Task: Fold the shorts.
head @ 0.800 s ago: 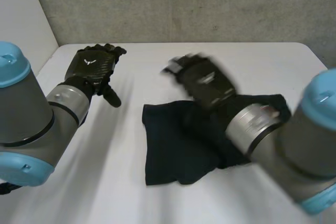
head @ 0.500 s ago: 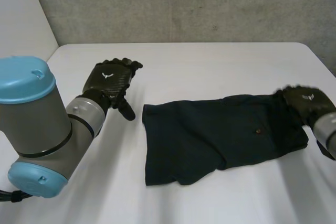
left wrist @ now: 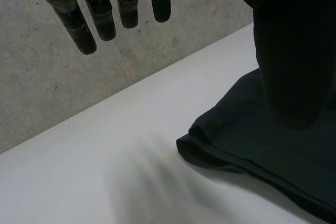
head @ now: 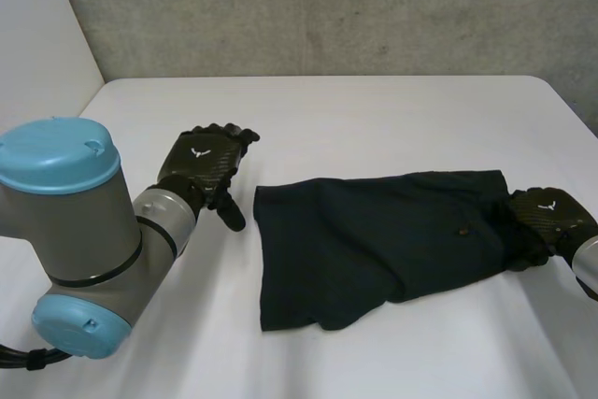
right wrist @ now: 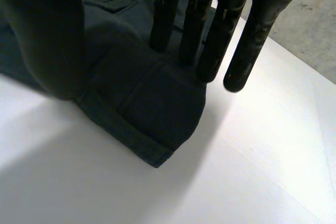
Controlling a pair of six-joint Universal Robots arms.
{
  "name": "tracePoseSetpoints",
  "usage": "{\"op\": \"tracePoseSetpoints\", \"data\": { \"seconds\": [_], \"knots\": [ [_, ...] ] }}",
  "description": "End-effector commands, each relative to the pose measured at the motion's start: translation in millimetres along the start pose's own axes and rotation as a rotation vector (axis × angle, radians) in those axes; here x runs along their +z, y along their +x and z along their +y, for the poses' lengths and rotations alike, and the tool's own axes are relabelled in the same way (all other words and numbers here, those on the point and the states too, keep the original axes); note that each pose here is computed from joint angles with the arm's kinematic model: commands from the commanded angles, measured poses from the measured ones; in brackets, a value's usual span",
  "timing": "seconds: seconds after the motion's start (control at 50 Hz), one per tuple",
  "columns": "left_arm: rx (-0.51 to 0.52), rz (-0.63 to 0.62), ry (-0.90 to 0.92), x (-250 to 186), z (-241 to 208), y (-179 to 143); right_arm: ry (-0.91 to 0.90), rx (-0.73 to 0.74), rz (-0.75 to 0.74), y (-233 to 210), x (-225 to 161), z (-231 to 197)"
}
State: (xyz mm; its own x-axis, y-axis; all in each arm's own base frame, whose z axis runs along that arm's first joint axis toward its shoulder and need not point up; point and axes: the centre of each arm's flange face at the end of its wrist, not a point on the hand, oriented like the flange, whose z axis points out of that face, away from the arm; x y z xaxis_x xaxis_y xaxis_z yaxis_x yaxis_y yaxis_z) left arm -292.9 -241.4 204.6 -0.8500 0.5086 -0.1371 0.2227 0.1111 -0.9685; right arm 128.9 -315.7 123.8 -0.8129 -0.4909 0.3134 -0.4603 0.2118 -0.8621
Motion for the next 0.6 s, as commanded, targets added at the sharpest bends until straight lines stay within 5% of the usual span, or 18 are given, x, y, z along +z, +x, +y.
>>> {"op": "tracePoseSetpoints", "data": {
  "seconds": [0.02, 0.24, 0.42, 0.6],
  "knots": [
    [0.000, 0.001, -0.001, 0, 0, 0, -0.001, -0.007, 0.010, 3, 7, 5],
    [-0.001, -0.005, 0.005, -1, -2, -1, 0.060, -0.157, 0.050, 6, 0, -25],
    [-0.003, -0.021, 0.013, -1, -5, -5, 0.301, -0.533, -0.100, -103, -30, -118],
    [-0.004, -0.029, 0.026, -3, -10, -7, 0.446, -0.864, -0.394, -231, -72, -104]
  ]
}}
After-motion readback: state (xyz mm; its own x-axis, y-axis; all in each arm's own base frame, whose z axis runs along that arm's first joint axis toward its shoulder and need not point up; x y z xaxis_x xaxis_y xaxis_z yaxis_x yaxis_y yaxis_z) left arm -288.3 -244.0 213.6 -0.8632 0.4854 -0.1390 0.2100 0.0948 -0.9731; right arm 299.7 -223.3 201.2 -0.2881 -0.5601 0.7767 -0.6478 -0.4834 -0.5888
